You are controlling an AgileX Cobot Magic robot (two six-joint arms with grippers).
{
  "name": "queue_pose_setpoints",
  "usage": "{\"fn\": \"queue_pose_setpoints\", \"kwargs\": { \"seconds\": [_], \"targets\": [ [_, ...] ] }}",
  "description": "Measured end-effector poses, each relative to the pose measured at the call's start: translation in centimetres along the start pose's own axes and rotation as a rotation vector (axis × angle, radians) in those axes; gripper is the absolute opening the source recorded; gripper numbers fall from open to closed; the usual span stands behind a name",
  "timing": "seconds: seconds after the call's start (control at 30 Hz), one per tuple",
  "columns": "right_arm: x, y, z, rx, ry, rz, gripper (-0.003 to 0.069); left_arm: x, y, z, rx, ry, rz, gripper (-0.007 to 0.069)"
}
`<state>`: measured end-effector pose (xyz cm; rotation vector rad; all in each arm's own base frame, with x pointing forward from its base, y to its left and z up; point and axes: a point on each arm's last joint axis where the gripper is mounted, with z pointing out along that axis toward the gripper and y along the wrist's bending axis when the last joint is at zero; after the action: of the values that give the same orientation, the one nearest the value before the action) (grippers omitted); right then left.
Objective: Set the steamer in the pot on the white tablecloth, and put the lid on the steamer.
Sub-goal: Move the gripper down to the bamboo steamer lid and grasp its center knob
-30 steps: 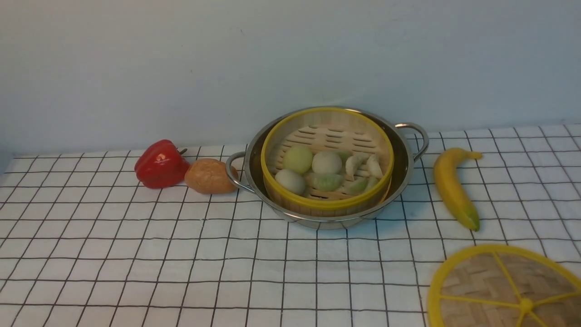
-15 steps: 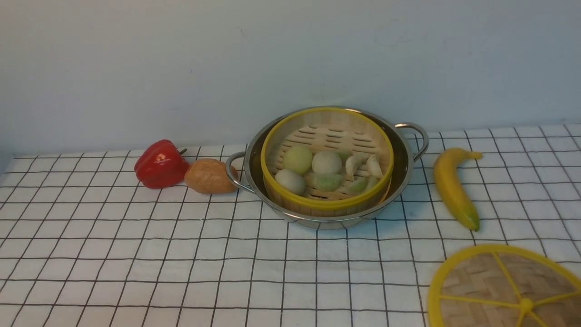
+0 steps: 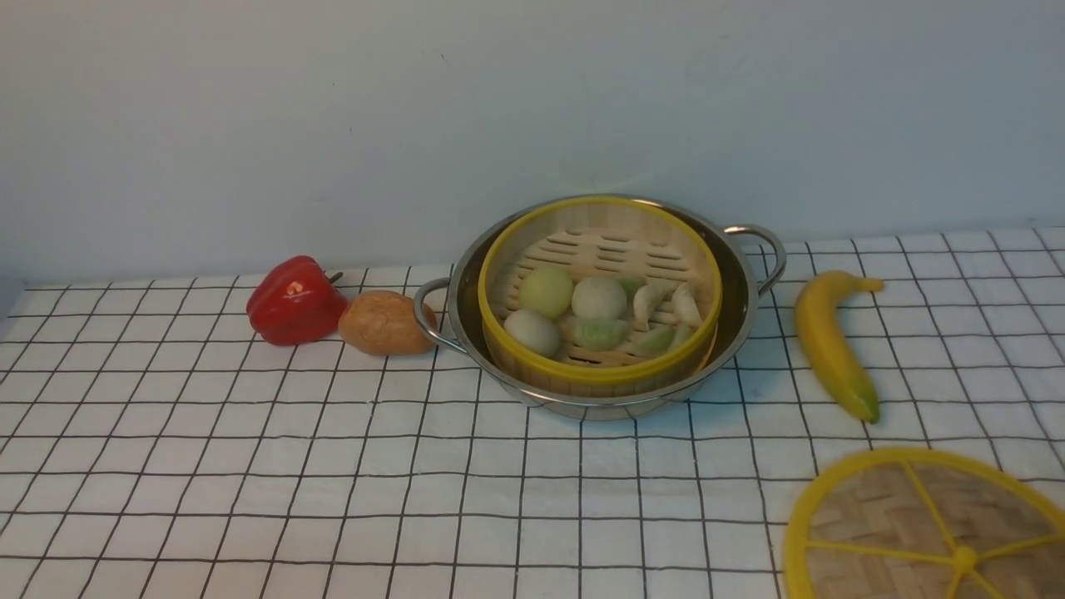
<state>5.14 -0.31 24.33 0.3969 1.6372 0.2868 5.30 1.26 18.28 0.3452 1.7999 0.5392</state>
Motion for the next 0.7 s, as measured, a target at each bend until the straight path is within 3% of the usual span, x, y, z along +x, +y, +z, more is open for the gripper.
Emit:
{"fn": "queue_pose_setpoints", "kwargs": {
  "seconds": [0.23,0.53,0.7],
  "targets": [
    [-1.8,1.0,0.6,0.019,0.086,0.026,0.0243,0.0,0.0,0.0,0.000,0.000,0.000,0.0482],
    [-3.3,1.9,2.2,-0.041,-0.003,0.139,0.0243,0.0,0.0,0.0,0.000,0.000,0.001,0.0482],
    [-4.8,3.1,1.8,-0.048,0.103,0.066,0.0243,0.0,0.0,0.0,0.000,0.000,0.001,0.0482]
  ]
}}
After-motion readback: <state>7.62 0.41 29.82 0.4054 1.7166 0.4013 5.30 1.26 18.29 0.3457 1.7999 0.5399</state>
